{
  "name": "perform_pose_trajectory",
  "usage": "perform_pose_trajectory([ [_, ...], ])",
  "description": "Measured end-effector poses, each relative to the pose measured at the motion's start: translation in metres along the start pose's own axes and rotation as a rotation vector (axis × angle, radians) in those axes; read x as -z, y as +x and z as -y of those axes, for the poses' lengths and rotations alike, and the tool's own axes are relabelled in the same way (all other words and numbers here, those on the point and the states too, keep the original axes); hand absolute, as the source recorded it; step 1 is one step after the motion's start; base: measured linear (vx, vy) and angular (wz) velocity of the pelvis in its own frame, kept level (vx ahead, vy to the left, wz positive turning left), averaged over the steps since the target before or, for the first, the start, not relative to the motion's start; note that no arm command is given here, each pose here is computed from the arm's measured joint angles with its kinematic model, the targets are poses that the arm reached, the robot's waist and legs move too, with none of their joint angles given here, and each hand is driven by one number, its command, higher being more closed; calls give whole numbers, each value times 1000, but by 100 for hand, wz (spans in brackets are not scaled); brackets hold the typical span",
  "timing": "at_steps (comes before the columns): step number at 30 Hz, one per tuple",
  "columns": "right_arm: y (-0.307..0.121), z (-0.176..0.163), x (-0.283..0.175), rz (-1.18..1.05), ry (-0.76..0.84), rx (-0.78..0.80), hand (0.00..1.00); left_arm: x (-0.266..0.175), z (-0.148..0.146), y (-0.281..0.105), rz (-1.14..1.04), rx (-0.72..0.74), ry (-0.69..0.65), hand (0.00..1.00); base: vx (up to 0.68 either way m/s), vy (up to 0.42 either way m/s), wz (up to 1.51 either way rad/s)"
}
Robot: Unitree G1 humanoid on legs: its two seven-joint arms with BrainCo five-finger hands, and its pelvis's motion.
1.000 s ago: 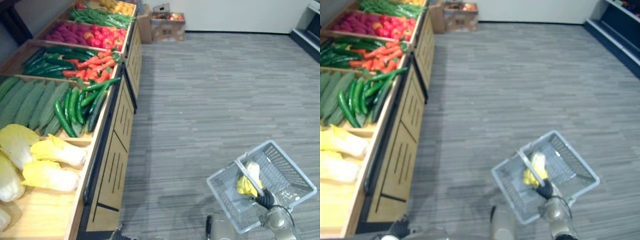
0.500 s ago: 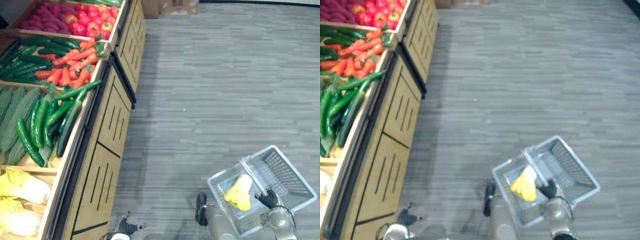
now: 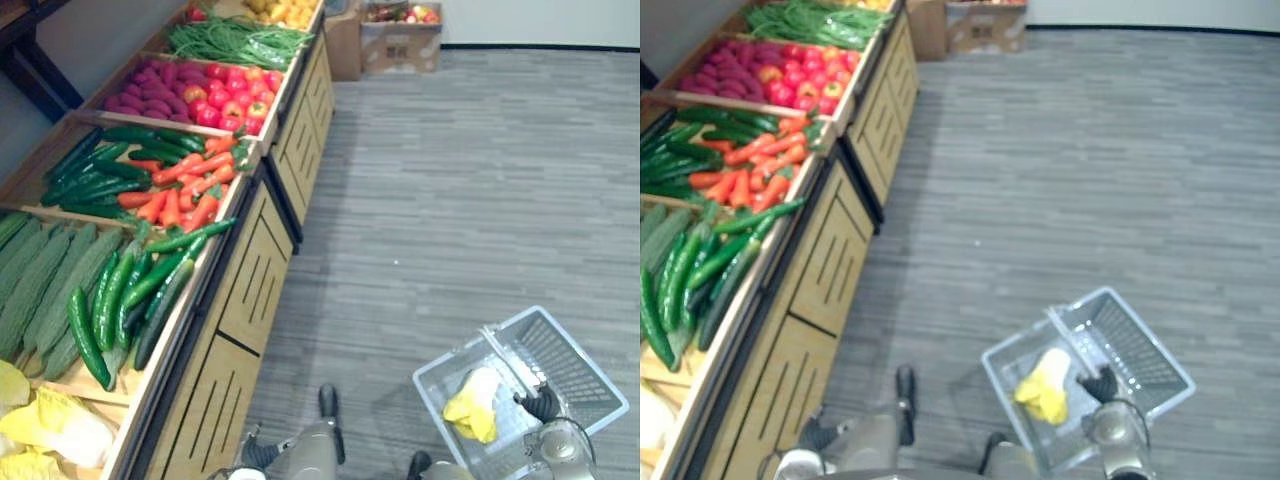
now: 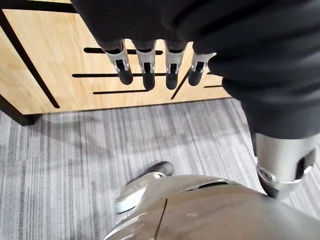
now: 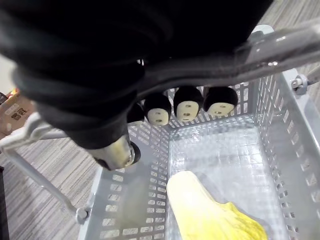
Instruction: Pick vegetable in the basket
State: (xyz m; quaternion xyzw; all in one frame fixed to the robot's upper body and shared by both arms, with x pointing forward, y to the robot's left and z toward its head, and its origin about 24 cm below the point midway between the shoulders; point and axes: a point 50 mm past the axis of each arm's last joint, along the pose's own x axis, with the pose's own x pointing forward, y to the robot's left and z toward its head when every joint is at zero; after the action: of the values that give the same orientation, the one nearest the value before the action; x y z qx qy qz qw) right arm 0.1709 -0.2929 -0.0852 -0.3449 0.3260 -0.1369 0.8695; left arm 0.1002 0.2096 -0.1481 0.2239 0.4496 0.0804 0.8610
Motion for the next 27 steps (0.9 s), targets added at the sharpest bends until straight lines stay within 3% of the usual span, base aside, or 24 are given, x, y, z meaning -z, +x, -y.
perform_pose_trajectory([
  [6, -3, -23, -12, 45, -20, -79, 100, 13, -15, 1, -37, -26, 42, 0, 482, 244, -5],
  [16, -3, -27, -19, 81, -24, -90, 100, 18, -20, 0, -34, -1, 128, 0, 328, 146, 12],
  [22, 0, -27, -20, 65, 5, -80, 100, 14, -20, 2, -28, -3, 109, 0, 283, -131, 18],
  [27, -2, -28, -9, 3, 26, -75, 100, 17, -20, 1, -38, -1, 113, 0, 365, -402, 26],
])
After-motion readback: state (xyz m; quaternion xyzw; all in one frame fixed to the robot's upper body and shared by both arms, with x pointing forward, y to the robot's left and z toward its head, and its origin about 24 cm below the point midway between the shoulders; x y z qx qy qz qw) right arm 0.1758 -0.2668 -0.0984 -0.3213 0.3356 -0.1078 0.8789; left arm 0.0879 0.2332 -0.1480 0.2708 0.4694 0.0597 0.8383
